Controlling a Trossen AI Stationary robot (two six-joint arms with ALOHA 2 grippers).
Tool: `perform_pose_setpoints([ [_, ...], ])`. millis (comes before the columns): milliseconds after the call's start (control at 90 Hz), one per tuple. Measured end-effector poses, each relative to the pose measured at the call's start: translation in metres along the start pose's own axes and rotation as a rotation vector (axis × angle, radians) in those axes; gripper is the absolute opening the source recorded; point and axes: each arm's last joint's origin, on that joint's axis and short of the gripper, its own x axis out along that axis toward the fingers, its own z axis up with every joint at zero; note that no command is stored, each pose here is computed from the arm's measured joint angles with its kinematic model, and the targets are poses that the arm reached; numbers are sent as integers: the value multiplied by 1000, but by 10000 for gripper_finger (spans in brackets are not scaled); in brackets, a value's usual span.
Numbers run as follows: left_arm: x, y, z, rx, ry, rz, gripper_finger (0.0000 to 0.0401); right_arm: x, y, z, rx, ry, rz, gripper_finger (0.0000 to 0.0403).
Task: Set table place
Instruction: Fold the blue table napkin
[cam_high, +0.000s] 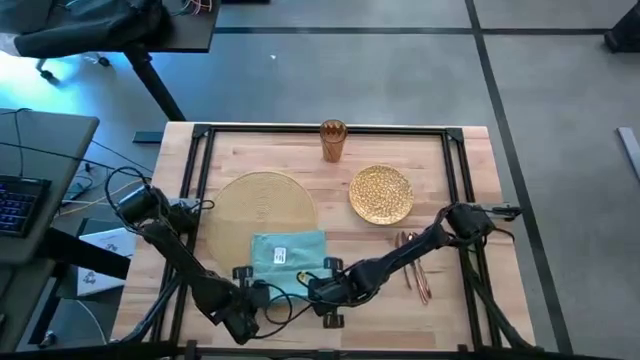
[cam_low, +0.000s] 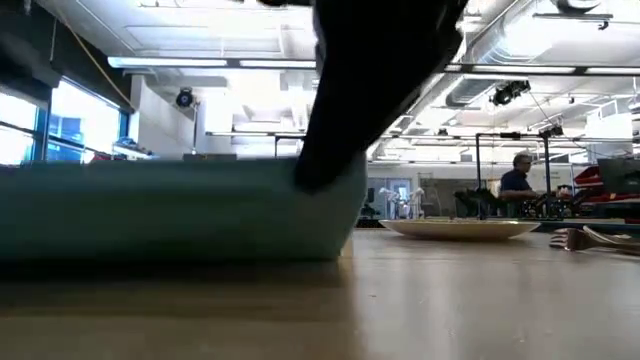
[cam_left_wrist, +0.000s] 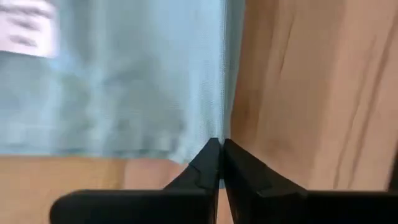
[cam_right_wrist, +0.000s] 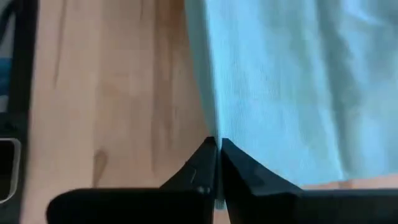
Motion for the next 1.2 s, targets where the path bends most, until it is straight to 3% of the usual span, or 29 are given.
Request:
perform_pose_setpoints([
  [256, -46, 8, 12, 6, -42, 35, 0, -39, -6, 10, 45, -60, 14, 0],
  [400, -87, 14, 22, 3, -99, 36, 0, -83, -15, 18, 141, -122, 58, 0],
  [689, -174, 30, 40, 12, -276, -208, 0, -164, -12, 24, 350, -171, 424, 0],
  [778, -187, 41, 41, -21, -326, -221, 0, -173, -14, 23, 393, -164, 452, 0],
  [922, -170, 50, 44, -22, -349, -104, 0, -161, -24, 23, 407, -137, 354, 0],
  [1200, -73, 78, 42, -90, -234, 215, 0, -79, -66, 22, 387, 49, -1, 0],
])
